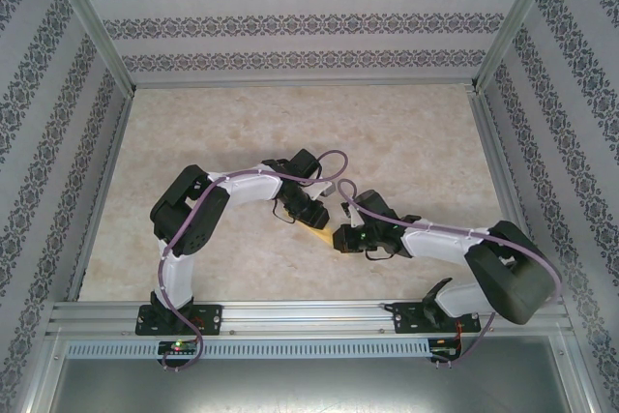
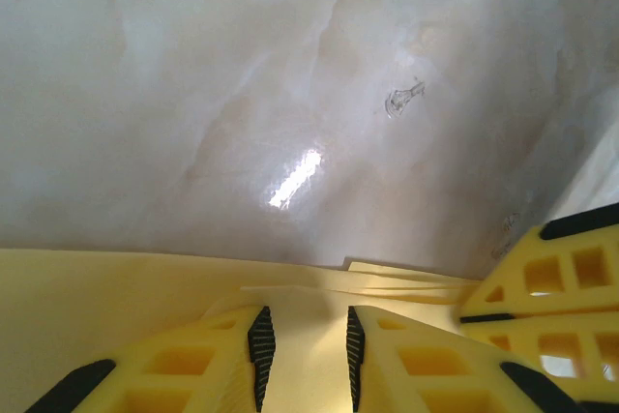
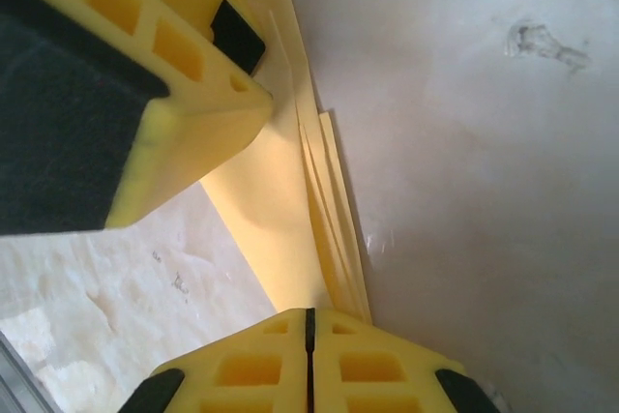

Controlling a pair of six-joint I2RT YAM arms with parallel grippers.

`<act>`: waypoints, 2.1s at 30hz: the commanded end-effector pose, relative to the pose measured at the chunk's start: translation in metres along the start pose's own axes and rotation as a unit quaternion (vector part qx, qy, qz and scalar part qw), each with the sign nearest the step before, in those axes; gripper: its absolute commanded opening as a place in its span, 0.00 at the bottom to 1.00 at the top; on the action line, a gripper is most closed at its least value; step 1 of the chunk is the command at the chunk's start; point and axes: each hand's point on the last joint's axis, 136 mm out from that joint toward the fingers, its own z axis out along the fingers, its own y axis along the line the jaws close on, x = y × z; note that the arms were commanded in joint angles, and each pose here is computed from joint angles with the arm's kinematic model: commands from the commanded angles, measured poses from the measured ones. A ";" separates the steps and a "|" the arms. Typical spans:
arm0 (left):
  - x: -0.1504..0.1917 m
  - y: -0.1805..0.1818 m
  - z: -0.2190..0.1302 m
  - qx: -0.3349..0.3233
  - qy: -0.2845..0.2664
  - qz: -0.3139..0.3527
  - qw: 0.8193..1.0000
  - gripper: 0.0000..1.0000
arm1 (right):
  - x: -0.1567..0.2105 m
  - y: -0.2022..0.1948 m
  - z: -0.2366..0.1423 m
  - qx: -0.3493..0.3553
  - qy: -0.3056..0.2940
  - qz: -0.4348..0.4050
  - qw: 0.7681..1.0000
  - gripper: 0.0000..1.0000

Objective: Fold a paper plane with a square sheet of paper (pick it up from the middle)
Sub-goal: Fold the wing for the fifth time at the center of the table.

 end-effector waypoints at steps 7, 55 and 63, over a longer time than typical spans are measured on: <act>0.010 0.023 0.020 -0.020 0.023 -0.014 0.999 0.32 | 0.010 -0.015 -0.014 0.042 0.004 -0.025 0.999 0.22; 0.012 0.030 0.028 -0.007 0.038 -0.025 0.999 0.33 | 0.008 0.012 0.000 -0.011 0.034 -0.061 0.998 0.11; 0.014 0.029 0.028 -0.001 0.041 -0.023 0.999 0.33 | 0.004 0.010 -0.002 -0.016 0.027 -0.045 0.999 0.06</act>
